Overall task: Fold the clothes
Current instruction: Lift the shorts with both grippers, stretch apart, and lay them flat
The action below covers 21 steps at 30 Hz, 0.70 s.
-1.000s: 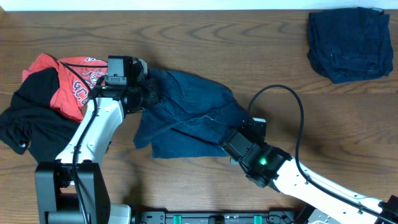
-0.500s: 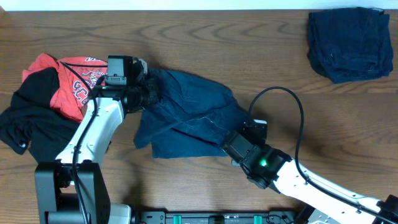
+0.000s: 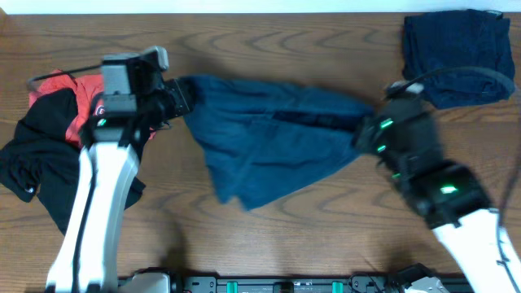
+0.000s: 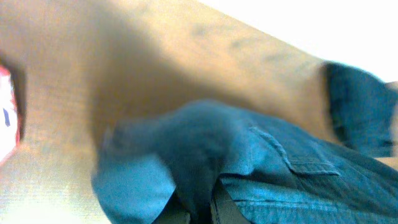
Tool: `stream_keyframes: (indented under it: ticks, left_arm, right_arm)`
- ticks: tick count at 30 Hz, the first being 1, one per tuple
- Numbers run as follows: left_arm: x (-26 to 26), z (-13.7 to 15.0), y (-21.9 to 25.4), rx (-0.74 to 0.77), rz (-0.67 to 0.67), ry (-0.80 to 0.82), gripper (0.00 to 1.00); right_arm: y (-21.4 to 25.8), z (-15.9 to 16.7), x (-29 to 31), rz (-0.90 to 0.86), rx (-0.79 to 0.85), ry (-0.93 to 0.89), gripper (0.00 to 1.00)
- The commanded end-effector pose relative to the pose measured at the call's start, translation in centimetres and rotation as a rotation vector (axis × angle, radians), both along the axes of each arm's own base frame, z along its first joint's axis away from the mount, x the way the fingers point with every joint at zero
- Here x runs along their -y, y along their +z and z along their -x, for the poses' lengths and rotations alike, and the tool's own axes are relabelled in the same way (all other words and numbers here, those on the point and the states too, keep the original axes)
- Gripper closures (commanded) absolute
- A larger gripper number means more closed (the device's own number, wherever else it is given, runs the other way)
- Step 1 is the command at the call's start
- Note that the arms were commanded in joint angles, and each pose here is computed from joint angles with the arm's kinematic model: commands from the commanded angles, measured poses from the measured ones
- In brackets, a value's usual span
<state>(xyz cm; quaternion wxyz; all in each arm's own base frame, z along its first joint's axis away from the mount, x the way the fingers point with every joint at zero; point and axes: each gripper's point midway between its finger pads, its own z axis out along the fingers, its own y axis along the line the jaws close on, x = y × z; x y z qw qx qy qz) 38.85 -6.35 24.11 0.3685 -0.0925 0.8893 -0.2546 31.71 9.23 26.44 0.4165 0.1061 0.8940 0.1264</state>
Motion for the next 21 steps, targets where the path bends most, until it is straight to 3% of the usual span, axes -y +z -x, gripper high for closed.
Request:
stream_keyframes:
  ticks: [1,10,16,21]
  left_arm:
    - [-1.3,1.3,6.4,0.171,-0.033,0.046,0.94]
    - [-1.3,10.6,19.3,0.568,-0.040,0.062,0.94]
    - [-1.0,16.3,23.5,0.734,-0.037,0.060,0.94]
    - [-0.9,18.9,24.1,0.754,-0.026,0.064,0.94]
  right_arm:
    - [5.5,0.0,1.2,0.042,0.109,0.101,0.99]
    - [15.4,3.6,2.8,0.121,0.242,0.148,0.99]
    - [19.2,7.6,3.7,0.149,0.271,0.165,0.99]
    - [21.0,11.1,4.7,0.159,0.272,0.162,0.99]
